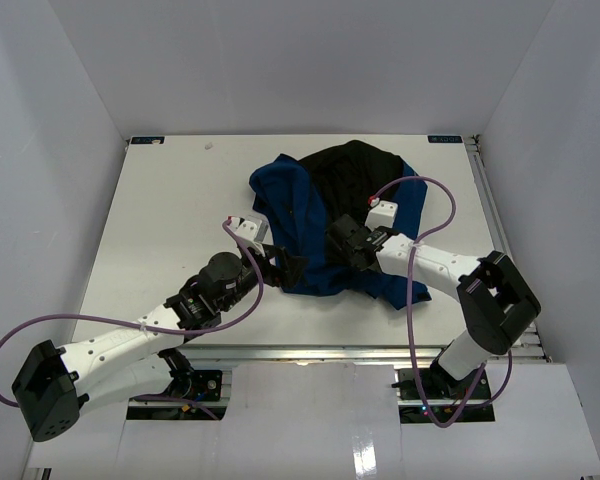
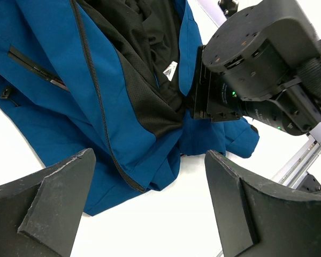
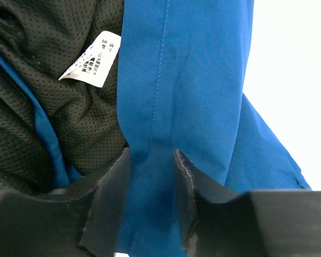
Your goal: Zip up the jacket
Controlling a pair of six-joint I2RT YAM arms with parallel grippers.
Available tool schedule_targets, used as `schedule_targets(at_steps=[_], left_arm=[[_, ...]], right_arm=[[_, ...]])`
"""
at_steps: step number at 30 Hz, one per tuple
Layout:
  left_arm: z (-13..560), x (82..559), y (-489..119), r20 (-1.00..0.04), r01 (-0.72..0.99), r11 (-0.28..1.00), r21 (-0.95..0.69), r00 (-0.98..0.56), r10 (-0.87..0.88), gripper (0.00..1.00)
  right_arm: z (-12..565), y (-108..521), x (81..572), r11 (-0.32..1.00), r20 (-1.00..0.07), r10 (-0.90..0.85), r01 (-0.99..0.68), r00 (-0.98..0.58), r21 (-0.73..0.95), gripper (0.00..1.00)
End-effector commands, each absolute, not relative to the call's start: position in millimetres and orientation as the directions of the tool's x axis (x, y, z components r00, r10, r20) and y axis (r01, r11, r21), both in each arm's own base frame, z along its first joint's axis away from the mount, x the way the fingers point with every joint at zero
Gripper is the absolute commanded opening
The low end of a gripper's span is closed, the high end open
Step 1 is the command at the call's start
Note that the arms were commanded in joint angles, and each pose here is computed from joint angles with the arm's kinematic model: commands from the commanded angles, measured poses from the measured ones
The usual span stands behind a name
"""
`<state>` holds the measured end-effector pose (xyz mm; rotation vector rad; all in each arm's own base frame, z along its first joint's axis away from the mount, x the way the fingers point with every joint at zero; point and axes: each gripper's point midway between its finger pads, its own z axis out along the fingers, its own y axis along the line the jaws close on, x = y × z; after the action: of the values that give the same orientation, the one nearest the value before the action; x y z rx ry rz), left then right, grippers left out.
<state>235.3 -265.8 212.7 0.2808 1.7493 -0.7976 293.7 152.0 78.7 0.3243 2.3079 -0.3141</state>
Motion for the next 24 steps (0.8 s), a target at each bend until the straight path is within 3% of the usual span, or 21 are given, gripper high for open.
schedule_targets(at_steps=[1, 13, 18, 24], left_arm=[[217.3, 236.2, -261.5, -0.921, 0.555, 0.744, -0.372, -0.317, -0.225, 0.94], [216.9, 236.7, -261.0, -0.921, 0.551, 0.746, -0.374, -0.317, -0.228, 0.94], [217.1, 236.4, -262.6, -0.92, 0.557, 0.741, -0.375, -0.318, -0.227, 0.94], [221.0, 229.2, -269.2, -0.92, 0.603, 0.7, -0.384, -0.316, -0.232, 0.94]], right_arm=[[85.8, 150.4, 300.5, 0.918, -0.76, 0.16, 0.377, -0.63, -0.119, 0.38], [84.5, 144.6, 295.1, 0.917, -0.759, 0.158, 0.379, -0.632, -0.124, 0.23], [79.8, 148.8, 295.0, 0.935, -0.75, 0.154, 0.34, -0.643, -0.099, 0.08], [81.0, 148.9, 295.4, 0.966, -0.763, 0.108, 0.247, -0.637, -0.069, 0.08]])
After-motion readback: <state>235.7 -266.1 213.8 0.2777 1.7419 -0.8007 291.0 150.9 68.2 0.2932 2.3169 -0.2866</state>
